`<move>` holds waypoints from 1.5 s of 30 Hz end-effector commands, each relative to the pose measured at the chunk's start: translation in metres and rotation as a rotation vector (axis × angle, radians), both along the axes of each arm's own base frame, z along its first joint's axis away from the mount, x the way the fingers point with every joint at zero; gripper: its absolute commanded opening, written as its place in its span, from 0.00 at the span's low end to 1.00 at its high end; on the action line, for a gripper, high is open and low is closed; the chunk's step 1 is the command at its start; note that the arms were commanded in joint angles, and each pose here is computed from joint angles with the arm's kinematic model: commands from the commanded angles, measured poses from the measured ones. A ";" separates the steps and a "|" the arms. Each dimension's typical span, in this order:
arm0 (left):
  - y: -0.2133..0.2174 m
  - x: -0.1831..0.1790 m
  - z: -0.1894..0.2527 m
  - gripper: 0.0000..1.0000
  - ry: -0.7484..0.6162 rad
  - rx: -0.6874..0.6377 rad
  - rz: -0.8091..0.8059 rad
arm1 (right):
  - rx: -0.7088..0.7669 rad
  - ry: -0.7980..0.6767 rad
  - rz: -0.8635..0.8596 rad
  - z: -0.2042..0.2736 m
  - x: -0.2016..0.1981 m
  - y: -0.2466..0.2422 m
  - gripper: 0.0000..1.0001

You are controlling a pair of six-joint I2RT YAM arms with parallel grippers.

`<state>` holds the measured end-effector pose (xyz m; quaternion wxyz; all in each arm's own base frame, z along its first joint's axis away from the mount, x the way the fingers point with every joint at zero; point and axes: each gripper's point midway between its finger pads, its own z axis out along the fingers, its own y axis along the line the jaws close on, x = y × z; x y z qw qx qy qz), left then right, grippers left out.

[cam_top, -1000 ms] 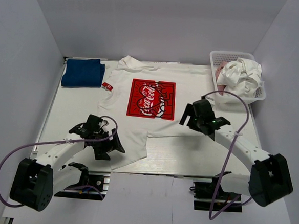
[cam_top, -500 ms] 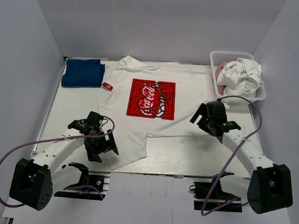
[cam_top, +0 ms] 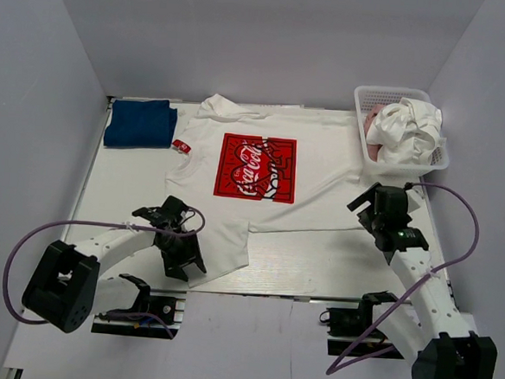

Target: Fold and stack the t-shirts

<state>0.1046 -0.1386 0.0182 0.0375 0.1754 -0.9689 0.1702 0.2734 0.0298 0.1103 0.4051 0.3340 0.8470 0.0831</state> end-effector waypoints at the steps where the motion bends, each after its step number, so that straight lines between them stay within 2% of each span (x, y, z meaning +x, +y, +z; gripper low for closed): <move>1: -0.006 0.005 -0.009 0.66 -0.029 -0.012 -0.020 | -0.051 -0.019 -0.117 0.008 -0.006 -0.026 0.90; 2: -0.009 0.005 -0.009 0.58 -0.039 -0.016 -0.032 | -0.055 -0.001 -0.130 0.004 -0.010 -0.029 0.90; 3: -0.012 0.004 -0.008 0.37 -0.042 -0.030 -0.046 | -0.057 0.004 -0.140 0.002 -0.012 -0.032 0.90; 5: -0.014 0.007 -0.007 0.06 -0.045 -0.032 -0.046 | -0.061 0.041 -0.177 -0.009 -0.018 -0.040 0.90; 6: -0.014 0.007 -0.004 0.00 -0.044 -0.020 -0.055 | -0.055 0.050 -0.175 -0.013 -0.018 -0.040 0.90; 13: -0.013 0.014 0.013 0.00 -0.092 -0.006 -0.088 | -0.007 0.166 -0.146 -0.054 -0.021 -0.039 0.84; 18: -0.013 0.011 0.017 0.00 -0.098 -0.018 -0.098 | 0.023 0.158 -0.032 -0.066 0.001 -0.031 0.82; 21: -0.014 0.013 0.020 0.00 -0.109 -0.022 -0.107 | 0.073 0.186 -0.022 -0.074 0.017 -0.025 0.82; 26: -0.020 0.020 0.027 0.00 -0.151 -0.052 -0.108 | 0.124 0.200 -0.002 -0.086 0.027 -0.015 0.76; 27: -0.020 0.020 0.027 0.00 -0.151 -0.052 -0.108 | 0.123 0.212 -0.003 -0.090 0.025 -0.015 0.74; 28: -0.021 0.020 0.027 0.00 -0.148 -0.060 -0.110 | 0.129 0.217 0.001 -0.091 0.024 -0.014 0.58; 30: -0.022 0.021 0.028 0.00 -0.146 -0.059 -0.110 | 0.135 0.221 0.005 -0.092 0.022 -0.013 0.38; 31: -0.022 0.021 0.028 0.00 -0.146 -0.059 -0.110 | 0.134 0.221 0.002 -0.091 0.020 -0.013 0.23; 33: -0.020 0.018 0.029 0.00 -0.120 -0.047 -0.110 | 0.121 0.227 -0.011 -0.090 0.015 -0.017 0.10; 34: -0.018 0.014 0.031 0.00 -0.100 -0.038 -0.110 | 0.109 0.247 0.000 -0.090 0.010 -0.018 0.00; 39: -0.006 -0.008 0.032 0.00 -0.047 -0.014 -0.110 | 0.025 0.315 -0.014 -0.078 -0.030 -0.030 0.00; 41: -0.002 -0.017 0.033 0.00 -0.011 0.002 -0.102 | 0.008 0.350 -0.018 -0.075 -0.055 -0.032 0.00; 45: -0.004 -0.022 0.040 0.00 -0.020 -0.032 -0.119 | 0.017 0.389 -0.027 -0.078 -0.081 -0.031 0.00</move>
